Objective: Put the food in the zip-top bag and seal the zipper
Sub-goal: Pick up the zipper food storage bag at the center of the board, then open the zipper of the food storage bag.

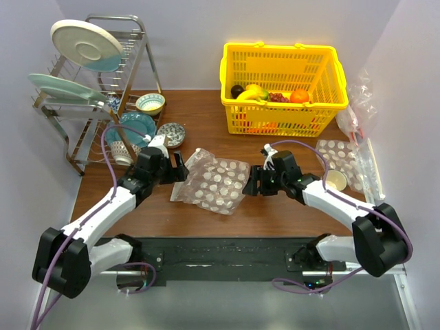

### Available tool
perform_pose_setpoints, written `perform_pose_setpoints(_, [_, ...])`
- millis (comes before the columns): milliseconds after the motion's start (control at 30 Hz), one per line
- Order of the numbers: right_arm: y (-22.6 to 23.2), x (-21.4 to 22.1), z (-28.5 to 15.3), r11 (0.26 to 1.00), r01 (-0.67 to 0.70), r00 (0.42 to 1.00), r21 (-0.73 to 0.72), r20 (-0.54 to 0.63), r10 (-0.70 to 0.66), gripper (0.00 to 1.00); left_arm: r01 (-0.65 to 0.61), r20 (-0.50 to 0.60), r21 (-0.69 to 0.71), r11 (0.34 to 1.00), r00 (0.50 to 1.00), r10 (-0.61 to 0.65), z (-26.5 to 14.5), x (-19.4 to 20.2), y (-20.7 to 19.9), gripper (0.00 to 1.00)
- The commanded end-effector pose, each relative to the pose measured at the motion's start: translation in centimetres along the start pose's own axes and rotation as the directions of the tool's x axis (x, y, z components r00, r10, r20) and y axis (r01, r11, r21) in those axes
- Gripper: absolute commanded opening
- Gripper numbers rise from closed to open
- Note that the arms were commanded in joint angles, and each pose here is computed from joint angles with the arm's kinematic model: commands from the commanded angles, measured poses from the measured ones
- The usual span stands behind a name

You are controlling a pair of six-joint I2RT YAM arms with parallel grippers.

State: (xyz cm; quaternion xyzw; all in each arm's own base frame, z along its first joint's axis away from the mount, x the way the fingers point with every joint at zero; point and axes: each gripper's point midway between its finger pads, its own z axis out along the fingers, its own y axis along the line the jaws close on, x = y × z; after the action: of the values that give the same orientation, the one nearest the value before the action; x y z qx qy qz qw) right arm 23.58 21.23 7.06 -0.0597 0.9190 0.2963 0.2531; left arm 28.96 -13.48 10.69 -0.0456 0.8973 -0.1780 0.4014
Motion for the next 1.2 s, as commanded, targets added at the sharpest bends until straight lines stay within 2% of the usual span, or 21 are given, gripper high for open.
perform_pose_setpoints(0, [0.6,-1.3,0.5,1.0,0.014,0.999,-0.016,0.039,-0.013,0.64,0.045,0.037,0.054,0.998,0.998,-0.047,1.8,-0.3,-0.6,0.81])
perform_pose_setpoints(133, [0.6,-1.3,0.9,1.0,0.017,1.0,-0.009,0.027,-0.017,0.63,0.054,0.0,0.068,0.996,0.999,-0.054,3.4,0.8,-0.7,0.77])
perform_pose_setpoints(233, [0.5,-1.3,1.0,1.0,0.019,0.999,-0.005,0.027,-0.019,0.63,0.044,-0.011,0.023,0.999,0.999,-0.044,4.2,1.3,0.2,0.75])
perform_pose_setpoints(300, [0.4,-1.1,1.1,1.0,0.019,1.0,-0.002,0.024,-0.019,0.63,0.032,-0.015,0.012,0.999,0.999,-0.032,4.5,1.5,0.5,0.68])
perform_pose_setpoints(400, [0.2,-0.9,1.2,1.0,0.021,1.0,0.003,0.015,-0.021,0.61,0.025,-0.028,0.057,0.998,0.999,-0.023,4.6,1.8,-0.2,0.39])
perform_pose_setpoints(433, [0.2,-0.9,1.3,1.0,0.022,1.0,0.005,0.015,-0.022,0.61,0.023,-0.03,0.078,0.997,0.999,-0.021,4.5,1.7,-0.6,0.18])
perform_pose_setpoints(500, [0.1,-0.9,1.3,1.0,0.026,1.0,0.009,0.011,-0.026,0.61,0.017,-0.028,0.135,0.991,1.0,-0.013,4.1,1.4,-1.7,0.01])
perform_pose_setpoints(633, [0.1,-1.5,0.9,0.999,0.039,0.999,0.03,0.02,-0.04,0.62,-0.01,0.016,0.199,0.98,1.0,0.007,2.5,-1.0,-3.7,0.0])
perform_pose_setpoints(667, [0.2,-1.9,0.6,0.998,0.042,0.999,0.036,0.021,-0.043,0.63,-0.039,0.063,0.206,0.978,0.998,0.027,1.3,-3.0,-4.5,0.0])
perform_pose_setpoints(867, [3.6,-5.2,-2.4,0.996,0.082,0.993,-0.024,0.09,-0.08,0.64,-0.141,0.192,0.202,0.969,0.976,0.102,-4.4,-8.8,-7.5,0.0])
perform_pose_setpoints(1033, [8.3,-8.9,-5.8,0.988,0.083,0.983,-0.132,0.173,-0.06,0.64,-0.182,0.293,0.245,0.952,0.95,0.106,-8.3,-11.0,-10.3,0.0])
perform_pose_setpoints(1167, [11.7,-11.4,-8.5,0.97,0.049,0.97,-0.237,0.243,0.011,0.64,-0.21,0.335,0.235,0.949,0.934,0.124,-9.0,-10.7,-11.1,0.0])
